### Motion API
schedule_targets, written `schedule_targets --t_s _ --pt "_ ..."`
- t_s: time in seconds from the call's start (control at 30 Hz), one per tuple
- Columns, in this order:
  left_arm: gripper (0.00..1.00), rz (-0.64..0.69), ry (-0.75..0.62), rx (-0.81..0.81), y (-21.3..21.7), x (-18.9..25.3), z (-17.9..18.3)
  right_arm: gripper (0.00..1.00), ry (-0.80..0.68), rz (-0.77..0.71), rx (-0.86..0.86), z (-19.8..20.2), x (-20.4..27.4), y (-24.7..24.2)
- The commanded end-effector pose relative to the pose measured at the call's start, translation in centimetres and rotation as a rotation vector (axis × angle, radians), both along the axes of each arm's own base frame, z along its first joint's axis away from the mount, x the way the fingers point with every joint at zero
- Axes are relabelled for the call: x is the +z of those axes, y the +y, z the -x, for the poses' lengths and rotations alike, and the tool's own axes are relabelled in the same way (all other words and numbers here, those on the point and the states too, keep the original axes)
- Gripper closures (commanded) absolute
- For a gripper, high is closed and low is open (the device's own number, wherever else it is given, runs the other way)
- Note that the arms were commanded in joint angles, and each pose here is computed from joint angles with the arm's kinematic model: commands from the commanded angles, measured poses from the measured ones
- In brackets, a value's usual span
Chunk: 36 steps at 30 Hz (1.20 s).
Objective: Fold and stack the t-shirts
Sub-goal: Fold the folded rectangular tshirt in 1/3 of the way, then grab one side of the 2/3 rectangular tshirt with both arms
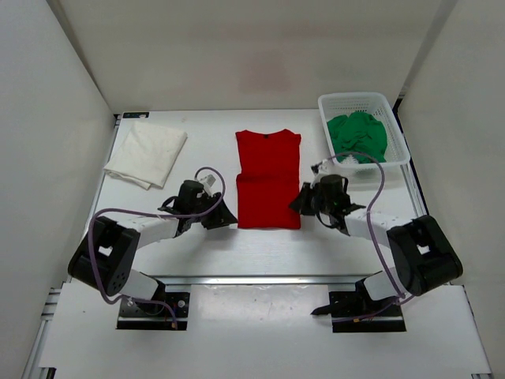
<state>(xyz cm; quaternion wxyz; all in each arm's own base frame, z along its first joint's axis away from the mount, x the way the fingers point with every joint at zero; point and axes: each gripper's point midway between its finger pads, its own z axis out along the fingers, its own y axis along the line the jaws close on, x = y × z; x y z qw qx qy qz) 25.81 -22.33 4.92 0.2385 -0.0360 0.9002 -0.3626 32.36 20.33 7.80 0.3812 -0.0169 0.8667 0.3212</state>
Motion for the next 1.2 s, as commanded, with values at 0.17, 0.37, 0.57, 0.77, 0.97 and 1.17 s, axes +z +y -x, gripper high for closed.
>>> schedule_targets --t_s 0.17,0.37,0.57,0.77,0.97,1.17 --pt "0.49 -0.052 0.067 -0.032 -0.6 -2.8 1.2 0.99 0.123 0.005 0.028 4.7 -4.8 -1.3" --pt "0.49 -0.093 0.074 -0.019 -0.2 -3.8 1.5 0.66 0.030 -0.039 0.045 5.4 -1.8 -1.6" --pt "0.49 -0.111 0.073 -0.041 -1.0 -4.1 1.8 0.55 0.070 0.026 -0.045 6.0 -3.8 -4.4" --pt "0.53 -0.117 0.087 -0.041 -1.1 -4.9 2.0 0.54 0.144 -0.007 0.034 6.7 -5.3 -2.4" --pt "0.74 -0.101 0.081 -0.049 -1.8 -4.7 1.5 0.82 0.183 -0.039 0.050 6.3 -6.0 -1.5" --pt "1.00 -0.088 0.038 -0.025 -1.7 -3.2 0.8 1.00 0.168 -0.031 0.063 6.7 -5.0 -1.1"
